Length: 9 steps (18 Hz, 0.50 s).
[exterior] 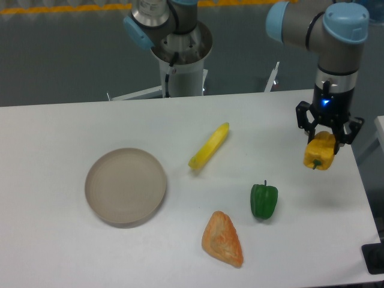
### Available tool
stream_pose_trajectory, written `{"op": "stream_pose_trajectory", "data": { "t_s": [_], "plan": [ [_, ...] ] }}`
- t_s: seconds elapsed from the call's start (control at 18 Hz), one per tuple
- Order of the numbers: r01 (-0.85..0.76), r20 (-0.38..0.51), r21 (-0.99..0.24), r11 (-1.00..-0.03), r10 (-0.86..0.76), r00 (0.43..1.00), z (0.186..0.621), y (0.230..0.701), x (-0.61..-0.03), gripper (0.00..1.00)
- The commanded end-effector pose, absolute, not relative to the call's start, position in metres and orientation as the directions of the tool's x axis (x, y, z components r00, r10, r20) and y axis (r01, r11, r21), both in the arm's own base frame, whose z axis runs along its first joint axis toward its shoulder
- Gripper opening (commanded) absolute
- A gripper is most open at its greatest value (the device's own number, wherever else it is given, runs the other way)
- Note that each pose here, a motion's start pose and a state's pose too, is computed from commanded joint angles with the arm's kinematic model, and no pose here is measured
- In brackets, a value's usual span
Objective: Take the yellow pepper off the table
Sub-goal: 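Lift the grasped yellow pepper up off the table, then hold the yellow pepper raised above the table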
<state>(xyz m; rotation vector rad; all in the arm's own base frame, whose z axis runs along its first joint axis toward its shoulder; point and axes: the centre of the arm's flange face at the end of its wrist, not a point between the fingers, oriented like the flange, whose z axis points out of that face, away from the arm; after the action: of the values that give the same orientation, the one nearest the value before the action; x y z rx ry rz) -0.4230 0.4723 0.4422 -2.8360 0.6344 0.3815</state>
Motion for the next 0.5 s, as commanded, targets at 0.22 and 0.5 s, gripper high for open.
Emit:
{"op": "stream_pose_trajectory", "data": {
  "t_s": [0.22, 0.5],
  "plan": [
    [-0.443, -0.289, -0.097, -0.891, -0.401, 0.87, 0.436, 0.474, -0.417, 0.33],
    [-0.431, -0.274, -0.03, -0.902, -0.407, 0.872, 0.423, 0.497, -0.4, 0.33]
  ]
}}
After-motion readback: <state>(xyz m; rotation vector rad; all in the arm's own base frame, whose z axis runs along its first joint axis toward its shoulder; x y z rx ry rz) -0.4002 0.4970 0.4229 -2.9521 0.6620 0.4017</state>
